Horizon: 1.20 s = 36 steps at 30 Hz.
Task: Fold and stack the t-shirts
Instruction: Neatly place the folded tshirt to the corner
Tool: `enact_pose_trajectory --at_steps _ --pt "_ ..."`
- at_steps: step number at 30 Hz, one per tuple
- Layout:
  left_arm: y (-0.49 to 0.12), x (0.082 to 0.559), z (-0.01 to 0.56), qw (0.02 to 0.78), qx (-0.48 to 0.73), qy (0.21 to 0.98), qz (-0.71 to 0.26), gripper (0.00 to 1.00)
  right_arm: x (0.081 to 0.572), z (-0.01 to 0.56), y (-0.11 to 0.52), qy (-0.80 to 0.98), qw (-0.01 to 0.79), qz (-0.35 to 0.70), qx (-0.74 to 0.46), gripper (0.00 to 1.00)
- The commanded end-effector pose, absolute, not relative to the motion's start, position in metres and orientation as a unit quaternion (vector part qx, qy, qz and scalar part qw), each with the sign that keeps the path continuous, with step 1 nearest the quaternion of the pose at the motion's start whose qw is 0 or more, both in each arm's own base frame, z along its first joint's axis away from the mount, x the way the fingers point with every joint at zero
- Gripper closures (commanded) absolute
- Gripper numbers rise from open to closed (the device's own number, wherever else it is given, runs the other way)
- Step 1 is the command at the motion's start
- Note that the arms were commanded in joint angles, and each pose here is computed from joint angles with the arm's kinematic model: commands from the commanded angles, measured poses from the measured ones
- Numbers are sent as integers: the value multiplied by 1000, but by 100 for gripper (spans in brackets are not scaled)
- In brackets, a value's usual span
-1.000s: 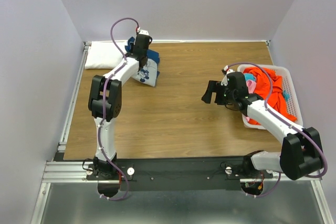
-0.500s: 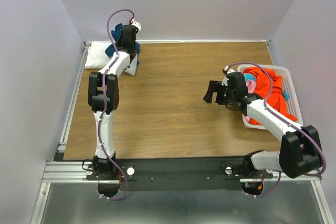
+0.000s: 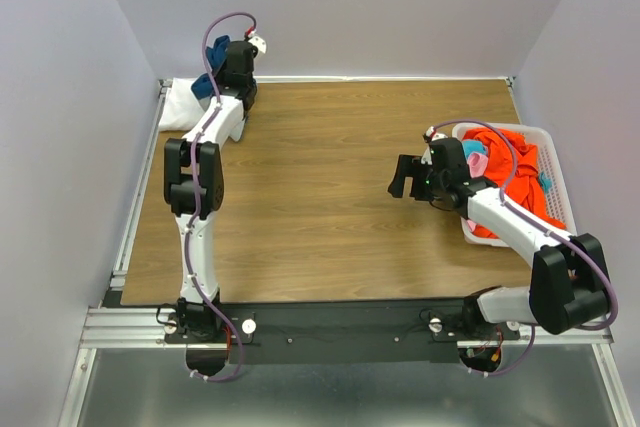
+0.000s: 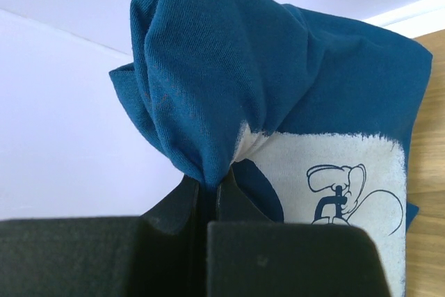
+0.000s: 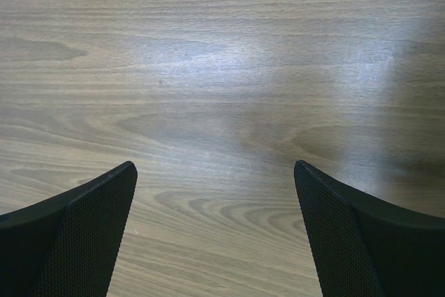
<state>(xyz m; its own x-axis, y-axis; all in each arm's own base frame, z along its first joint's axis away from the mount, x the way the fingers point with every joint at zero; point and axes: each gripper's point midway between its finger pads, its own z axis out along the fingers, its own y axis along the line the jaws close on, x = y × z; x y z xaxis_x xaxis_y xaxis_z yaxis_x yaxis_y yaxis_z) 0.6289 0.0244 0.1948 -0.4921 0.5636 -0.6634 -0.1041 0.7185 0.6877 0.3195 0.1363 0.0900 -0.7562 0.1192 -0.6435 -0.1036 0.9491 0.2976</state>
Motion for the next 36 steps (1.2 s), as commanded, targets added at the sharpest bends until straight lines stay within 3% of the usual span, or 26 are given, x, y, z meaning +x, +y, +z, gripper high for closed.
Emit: enact_pose_trajectory --at_steps 1,12,27,36 --pt "28 626 282 547 124 744 364 100 325 98 128 921 364 141 5 0" --pt "25 639 287 570 132 735 343 100 325 97 127 922 363 136 7 0" --pt "55 667 208 526 145 773 323 100 329 98 124 922 366 128 12 0" --pt "81 675 193 522 124 779 325 100 332 97 126 923 362 130 18 0"
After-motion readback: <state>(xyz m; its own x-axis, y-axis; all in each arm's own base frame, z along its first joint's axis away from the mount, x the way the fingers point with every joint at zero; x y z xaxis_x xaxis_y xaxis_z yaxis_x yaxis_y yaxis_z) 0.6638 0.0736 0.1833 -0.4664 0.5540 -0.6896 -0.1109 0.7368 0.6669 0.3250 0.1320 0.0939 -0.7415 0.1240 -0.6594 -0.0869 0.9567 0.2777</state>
